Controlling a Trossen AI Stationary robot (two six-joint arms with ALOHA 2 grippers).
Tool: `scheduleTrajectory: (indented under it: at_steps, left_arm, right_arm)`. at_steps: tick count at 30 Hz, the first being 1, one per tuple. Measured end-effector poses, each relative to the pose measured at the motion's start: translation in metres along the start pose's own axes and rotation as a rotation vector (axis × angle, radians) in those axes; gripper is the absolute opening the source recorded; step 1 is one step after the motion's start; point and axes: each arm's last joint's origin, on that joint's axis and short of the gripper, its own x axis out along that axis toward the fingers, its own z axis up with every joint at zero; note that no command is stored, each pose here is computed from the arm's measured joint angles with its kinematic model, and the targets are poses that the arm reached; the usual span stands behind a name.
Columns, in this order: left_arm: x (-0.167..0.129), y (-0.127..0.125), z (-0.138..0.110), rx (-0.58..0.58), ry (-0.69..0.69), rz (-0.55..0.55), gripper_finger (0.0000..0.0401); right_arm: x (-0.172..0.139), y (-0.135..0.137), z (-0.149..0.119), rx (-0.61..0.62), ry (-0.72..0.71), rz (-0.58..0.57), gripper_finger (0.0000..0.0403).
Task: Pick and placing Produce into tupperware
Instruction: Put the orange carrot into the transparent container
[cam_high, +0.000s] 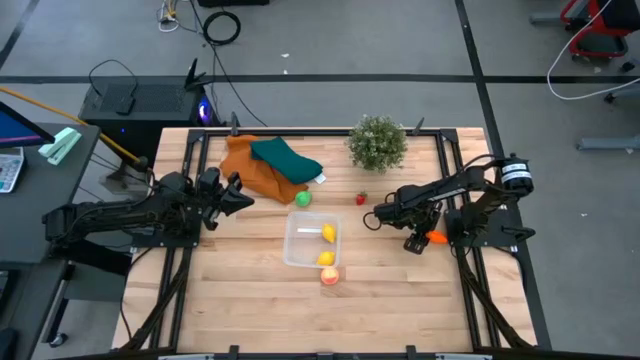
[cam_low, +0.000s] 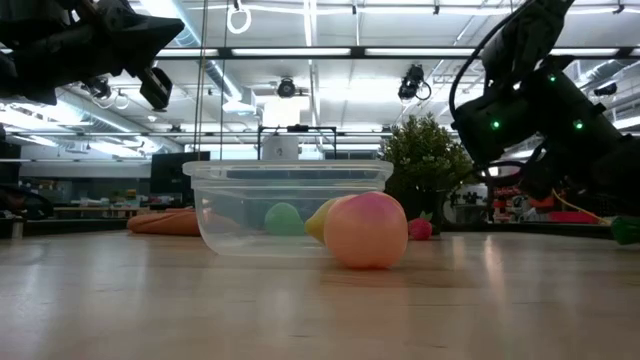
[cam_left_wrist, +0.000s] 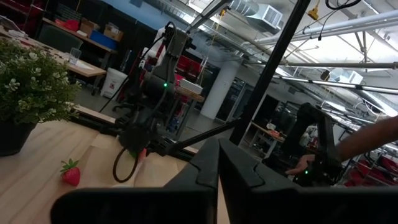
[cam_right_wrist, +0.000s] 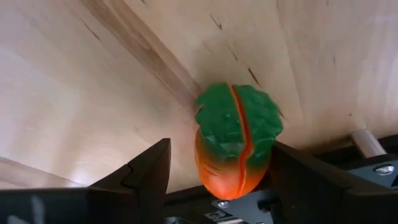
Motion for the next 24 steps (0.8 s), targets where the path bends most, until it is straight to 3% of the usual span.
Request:
scheduleTrajectory:
  at_steps: [15, 24]
  left_arm:
    - [0.0, 0.0, 0.0, 0.005, 0.0, 0.0, 0.002]
    - [0.0, 0.0, -0.0001, 0.006, 0.0, 0.0, 0.0011]
  right_arm:
    - [-0.0013, 0.0004, -0.0003, -0.003, -0.014, 0.012, 0.0147]
    - [-0.01, 0.0001, -0.0067, 0.021, -0.044, 0.044, 0.0136]
